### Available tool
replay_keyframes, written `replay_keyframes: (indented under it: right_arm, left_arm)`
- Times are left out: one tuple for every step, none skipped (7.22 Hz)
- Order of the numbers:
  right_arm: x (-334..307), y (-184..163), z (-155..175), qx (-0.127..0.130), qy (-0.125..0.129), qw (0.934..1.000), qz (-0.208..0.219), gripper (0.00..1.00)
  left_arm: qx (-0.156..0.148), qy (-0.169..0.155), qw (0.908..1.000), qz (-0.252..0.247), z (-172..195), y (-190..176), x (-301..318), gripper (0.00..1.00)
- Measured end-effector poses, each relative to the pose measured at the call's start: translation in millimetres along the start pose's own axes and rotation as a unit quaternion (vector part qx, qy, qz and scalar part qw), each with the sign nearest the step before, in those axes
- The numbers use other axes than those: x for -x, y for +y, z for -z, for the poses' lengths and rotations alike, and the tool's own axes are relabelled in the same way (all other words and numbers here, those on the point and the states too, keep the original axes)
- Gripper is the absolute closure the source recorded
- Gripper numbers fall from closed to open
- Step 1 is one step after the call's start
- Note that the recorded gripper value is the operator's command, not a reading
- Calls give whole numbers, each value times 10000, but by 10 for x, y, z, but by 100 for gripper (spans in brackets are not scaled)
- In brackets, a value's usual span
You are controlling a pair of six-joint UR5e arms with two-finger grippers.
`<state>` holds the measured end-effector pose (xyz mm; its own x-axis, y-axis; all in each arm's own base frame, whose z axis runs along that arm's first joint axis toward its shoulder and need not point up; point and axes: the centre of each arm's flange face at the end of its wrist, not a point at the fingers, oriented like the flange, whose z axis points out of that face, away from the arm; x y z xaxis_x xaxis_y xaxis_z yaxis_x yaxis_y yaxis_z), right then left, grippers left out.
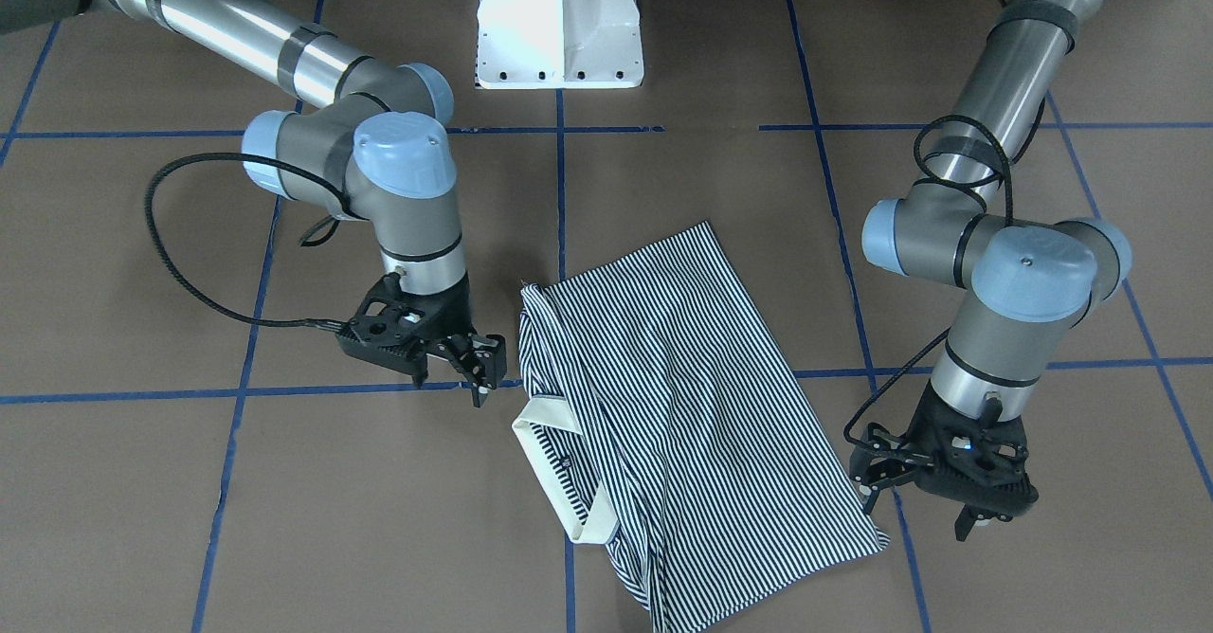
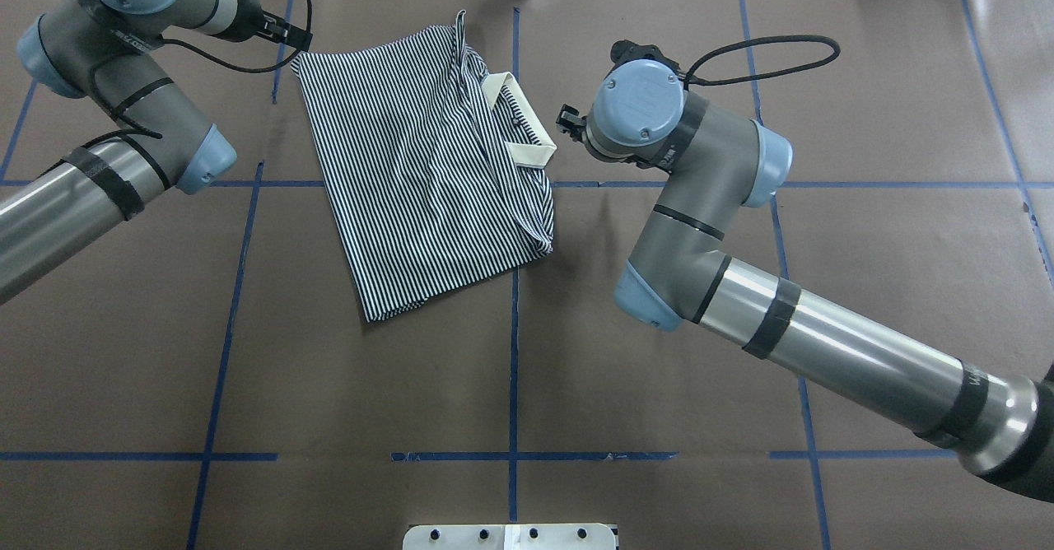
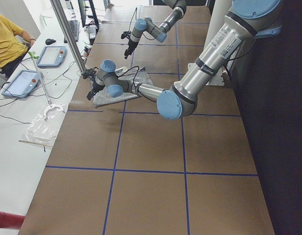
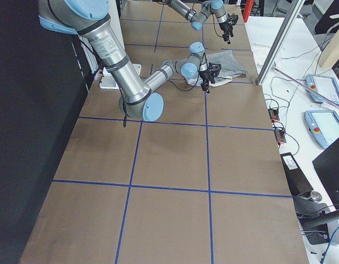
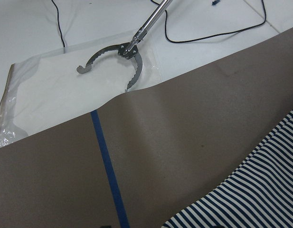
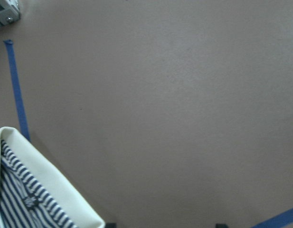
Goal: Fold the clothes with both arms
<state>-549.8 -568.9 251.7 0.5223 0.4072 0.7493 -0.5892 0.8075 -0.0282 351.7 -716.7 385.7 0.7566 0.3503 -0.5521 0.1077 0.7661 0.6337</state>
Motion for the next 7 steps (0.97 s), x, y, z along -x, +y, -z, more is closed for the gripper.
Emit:
replay_keyframes:
  right_arm:
    - [247, 148, -96, -95, -80, 9996, -235, 45]
    - [429, 280, -199, -196, -114, 9989, -418, 44]
    - [522, 374, -281, -254, -93, 9984, -502, 44]
    - [551, 432, -329, -276, -68, 9982, -526, 44]
    - [550, 460, -363, -283, -36, 9982, -523, 45]
    - [533, 470, -396, -289, 3, 9983, -506, 52]
    - [522, 472, -416, -295, 30, 9984, -490, 98]
  left_arm:
    - [-22, 34, 10000, -4, 41, 31, -10, 0]
    - [-31, 52, 10000, -6, 62, 55, -16, 0]
    - [-33, 58, 10000, -6, 70, 64, -18, 0]
    - [-33, 61, 10000, -7, 72, 68, -21, 0]
    - [-33, 61, 10000, -7, 72, 70, -21, 0]
    - [-33, 61, 10000, -7, 73, 70, -22, 0]
    - [-31, 63, 10000, -9, 71, 72, -26, 0]
